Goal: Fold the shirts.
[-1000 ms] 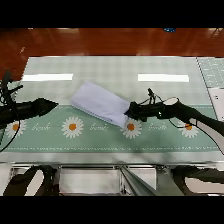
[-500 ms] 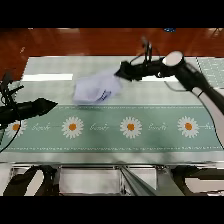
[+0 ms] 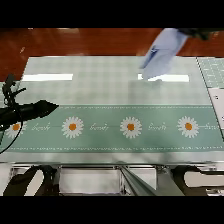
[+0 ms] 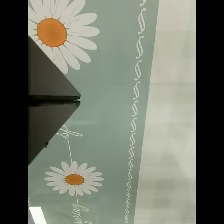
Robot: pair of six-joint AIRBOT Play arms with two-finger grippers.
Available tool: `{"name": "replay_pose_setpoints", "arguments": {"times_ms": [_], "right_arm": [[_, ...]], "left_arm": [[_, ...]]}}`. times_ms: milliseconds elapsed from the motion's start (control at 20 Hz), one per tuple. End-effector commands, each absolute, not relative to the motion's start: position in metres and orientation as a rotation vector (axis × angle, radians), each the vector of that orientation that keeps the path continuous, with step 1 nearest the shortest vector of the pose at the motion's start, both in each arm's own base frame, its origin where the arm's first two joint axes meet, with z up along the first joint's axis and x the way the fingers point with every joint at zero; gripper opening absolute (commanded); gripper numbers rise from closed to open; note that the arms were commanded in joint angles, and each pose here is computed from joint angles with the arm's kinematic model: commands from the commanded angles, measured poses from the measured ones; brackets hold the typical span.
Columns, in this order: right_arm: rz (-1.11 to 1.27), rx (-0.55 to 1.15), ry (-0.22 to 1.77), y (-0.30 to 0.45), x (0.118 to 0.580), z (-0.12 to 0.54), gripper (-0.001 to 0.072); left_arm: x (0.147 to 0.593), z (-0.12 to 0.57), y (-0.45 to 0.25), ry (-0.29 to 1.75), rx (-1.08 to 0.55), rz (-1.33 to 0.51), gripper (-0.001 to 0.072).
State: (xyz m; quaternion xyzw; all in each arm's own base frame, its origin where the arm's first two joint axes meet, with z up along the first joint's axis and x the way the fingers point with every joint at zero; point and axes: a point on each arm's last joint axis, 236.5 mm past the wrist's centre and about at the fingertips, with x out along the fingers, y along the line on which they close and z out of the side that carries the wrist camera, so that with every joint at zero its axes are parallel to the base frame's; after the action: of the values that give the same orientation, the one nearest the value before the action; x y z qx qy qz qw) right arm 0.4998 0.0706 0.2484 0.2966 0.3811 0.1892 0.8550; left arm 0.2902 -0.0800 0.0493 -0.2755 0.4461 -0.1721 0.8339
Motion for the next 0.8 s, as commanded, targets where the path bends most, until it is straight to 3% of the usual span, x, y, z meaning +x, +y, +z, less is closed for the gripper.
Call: {"name": "replay_pose_setpoints", "arguments": {"times_ms": [0,200,550,750], "right_arm": [[0.237,0.689,0.790,-0.025,0.464,0.269,0.0029],[0.075,0.729,0.832,-0.102,0.409,0.267,0.0027],[-0.350,0.702,1.088,-0.174,0.294,0.218,0.0026],[-0.663,0.768,1.260,-0.195,0.198,0.158,0.0026]], "left_arm": [[0.290,0.050,-0.081,0.945,-0.589,-0.367,0.0016],[0.290,0.050,-0.081,0.945,-0.589,-0.367,0.0016],[0.304,0.053,-0.070,0.886,-0.583,-0.320,0.0016],[0.312,0.056,-0.063,0.846,-0.563,-0.298,0.0016]]}}
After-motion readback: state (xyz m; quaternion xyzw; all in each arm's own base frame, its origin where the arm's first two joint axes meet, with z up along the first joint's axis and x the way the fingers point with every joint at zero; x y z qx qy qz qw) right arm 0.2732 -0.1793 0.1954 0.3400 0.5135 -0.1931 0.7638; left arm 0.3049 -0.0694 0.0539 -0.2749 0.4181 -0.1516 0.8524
